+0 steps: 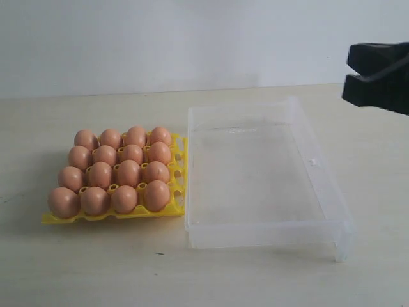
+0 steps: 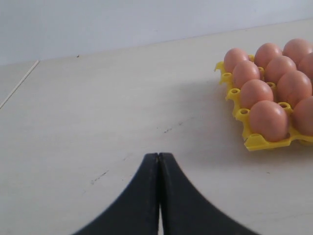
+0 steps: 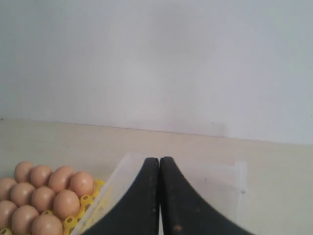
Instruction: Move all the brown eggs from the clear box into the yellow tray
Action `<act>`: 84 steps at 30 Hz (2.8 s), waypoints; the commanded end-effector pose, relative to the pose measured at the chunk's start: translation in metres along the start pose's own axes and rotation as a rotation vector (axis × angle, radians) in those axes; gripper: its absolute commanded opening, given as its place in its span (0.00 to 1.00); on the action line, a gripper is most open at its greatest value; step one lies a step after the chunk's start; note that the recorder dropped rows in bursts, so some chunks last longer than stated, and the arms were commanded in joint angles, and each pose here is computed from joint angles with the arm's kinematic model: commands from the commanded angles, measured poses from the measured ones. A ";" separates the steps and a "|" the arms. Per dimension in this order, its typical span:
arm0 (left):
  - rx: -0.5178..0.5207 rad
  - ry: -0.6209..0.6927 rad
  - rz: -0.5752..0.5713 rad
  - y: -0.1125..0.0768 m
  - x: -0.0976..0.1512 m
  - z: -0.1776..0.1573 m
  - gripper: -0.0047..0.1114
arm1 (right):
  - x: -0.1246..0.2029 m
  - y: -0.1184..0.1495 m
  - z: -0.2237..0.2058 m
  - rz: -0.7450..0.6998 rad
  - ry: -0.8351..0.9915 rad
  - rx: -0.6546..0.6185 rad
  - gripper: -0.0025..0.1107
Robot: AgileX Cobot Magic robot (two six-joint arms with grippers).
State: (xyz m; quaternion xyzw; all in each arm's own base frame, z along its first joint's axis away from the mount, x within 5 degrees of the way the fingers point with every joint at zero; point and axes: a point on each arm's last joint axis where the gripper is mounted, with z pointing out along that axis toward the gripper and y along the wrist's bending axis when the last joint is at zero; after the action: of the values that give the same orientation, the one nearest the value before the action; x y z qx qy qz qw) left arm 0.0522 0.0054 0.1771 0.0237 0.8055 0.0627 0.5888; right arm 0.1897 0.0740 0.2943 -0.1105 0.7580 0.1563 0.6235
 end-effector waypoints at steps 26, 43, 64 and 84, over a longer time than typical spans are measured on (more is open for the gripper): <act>0.006 -0.013 -0.005 0.000 -0.002 0.000 0.04 | 0.109 -0.010 -0.101 0.054 -0.090 0.021 0.02; 0.006 -0.013 -0.005 0.000 -0.002 0.000 0.04 | 0.133 -0.031 -0.127 0.126 0.053 0.348 0.02; 0.006 -0.013 -0.005 0.000 -0.002 0.000 0.04 | 0.131 -0.032 -0.133 0.139 -0.007 0.398 0.02; 0.006 -0.013 -0.005 0.000 -0.002 0.000 0.04 | 0.132 -0.029 -0.132 -0.081 0.043 0.343 0.02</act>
State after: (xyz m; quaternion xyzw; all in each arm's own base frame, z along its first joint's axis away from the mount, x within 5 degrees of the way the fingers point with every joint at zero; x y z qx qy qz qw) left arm 0.0522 0.0054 0.1771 0.0237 0.8055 0.0627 0.5888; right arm 0.0544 0.0004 0.1856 -0.0238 0.7838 -0.0009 0.6205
